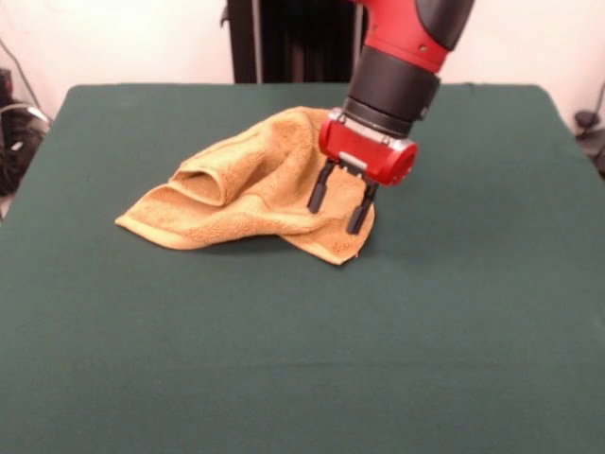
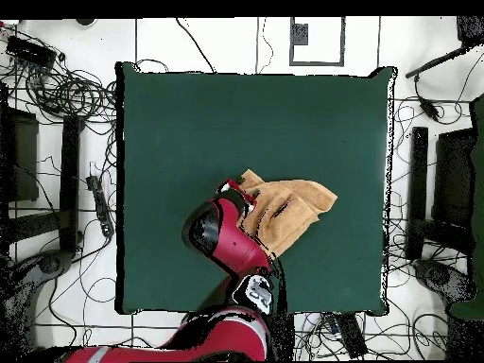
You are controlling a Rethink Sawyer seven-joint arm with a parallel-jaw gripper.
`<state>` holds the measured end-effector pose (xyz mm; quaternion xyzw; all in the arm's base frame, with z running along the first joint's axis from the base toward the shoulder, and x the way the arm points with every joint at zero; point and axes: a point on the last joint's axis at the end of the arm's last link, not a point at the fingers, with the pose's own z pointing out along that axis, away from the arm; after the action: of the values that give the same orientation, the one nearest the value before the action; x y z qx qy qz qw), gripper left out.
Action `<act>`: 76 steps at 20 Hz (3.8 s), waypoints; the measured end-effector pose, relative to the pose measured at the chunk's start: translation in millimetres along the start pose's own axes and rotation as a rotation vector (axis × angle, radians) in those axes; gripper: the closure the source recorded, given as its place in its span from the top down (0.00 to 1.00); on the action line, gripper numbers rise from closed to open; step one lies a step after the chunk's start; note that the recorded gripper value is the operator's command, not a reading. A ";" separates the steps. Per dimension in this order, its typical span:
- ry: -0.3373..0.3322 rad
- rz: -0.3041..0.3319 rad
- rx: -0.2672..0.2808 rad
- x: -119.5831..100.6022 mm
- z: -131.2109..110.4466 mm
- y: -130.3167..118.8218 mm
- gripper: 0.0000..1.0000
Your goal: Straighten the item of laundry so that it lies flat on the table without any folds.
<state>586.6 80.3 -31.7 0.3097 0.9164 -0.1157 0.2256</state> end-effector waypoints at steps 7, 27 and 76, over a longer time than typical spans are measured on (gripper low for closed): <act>0.027 -0.008 0.014 5.2 11.0 -2.1 1.00; 0.013 -0.017 0.023 2.0 27.9 -2.6 0.00; 0.065 0.009 -0.035 29.1 -5.2 109.2 0.00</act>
<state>631.9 182.5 -49.2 0.3134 0.9238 -0.0885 0.2016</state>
